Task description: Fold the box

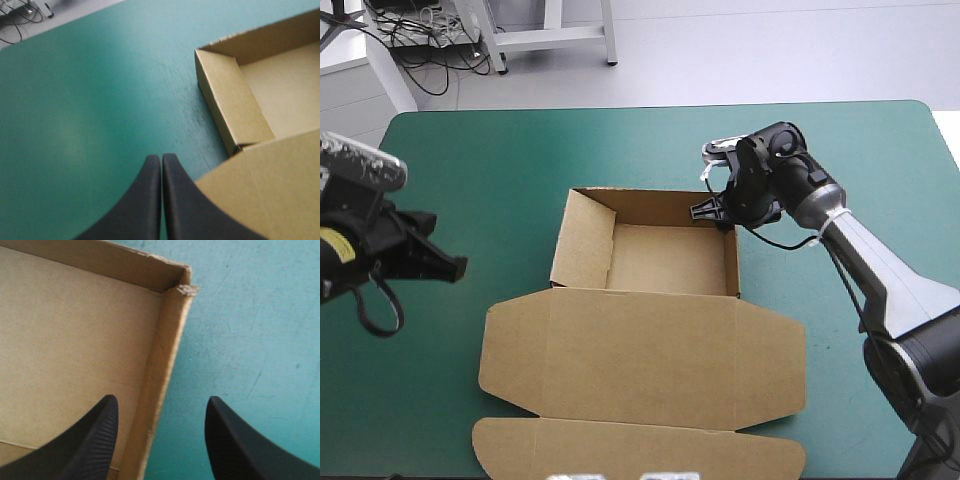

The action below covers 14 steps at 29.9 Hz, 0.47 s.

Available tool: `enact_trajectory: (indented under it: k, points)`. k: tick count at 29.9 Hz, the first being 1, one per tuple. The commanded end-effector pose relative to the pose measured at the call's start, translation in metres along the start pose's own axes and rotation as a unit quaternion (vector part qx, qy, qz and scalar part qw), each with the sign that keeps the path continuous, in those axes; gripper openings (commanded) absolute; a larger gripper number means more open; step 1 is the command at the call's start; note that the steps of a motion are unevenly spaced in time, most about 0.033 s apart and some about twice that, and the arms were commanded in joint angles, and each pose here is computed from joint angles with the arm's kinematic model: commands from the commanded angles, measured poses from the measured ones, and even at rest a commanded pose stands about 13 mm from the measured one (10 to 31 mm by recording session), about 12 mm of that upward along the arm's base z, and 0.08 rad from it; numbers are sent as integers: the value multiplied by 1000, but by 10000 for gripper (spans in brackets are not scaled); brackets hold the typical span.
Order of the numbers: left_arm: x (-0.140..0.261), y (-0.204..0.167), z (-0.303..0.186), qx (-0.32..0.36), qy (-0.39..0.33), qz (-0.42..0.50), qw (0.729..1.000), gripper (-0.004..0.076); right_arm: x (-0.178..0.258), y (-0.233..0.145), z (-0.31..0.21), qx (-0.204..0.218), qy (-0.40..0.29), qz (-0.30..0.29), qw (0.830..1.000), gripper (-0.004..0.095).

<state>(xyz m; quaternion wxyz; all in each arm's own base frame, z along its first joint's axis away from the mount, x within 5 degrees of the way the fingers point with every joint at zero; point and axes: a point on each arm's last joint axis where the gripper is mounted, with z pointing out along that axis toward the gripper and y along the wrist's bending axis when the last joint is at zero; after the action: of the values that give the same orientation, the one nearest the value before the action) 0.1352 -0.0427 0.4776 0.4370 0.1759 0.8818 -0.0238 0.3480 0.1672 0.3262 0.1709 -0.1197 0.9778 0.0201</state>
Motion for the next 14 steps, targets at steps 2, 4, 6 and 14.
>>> enact_trajectory:
  k: [2, 4, 6, 14]
  points:
    - [35, -4, -6, 8, -25, -1, 1000, -10, -3, -2, -4, 0, -4, 4, 1000, 494]
    - [55, -6, -1, 9, -15, 1, 1000, -10, -4, -1, 5, 1, 7, 6, 1000, 494]
    - [74, -8, 5, 10, -4, 2, 1000, -10, -5, 1, 15, -3, 19, 8, 1000, 494]
    - [152, -17, 39, 16, 30, 24, 999, -10, -4, 8, 31, -31, 45, 20, 998, 465]
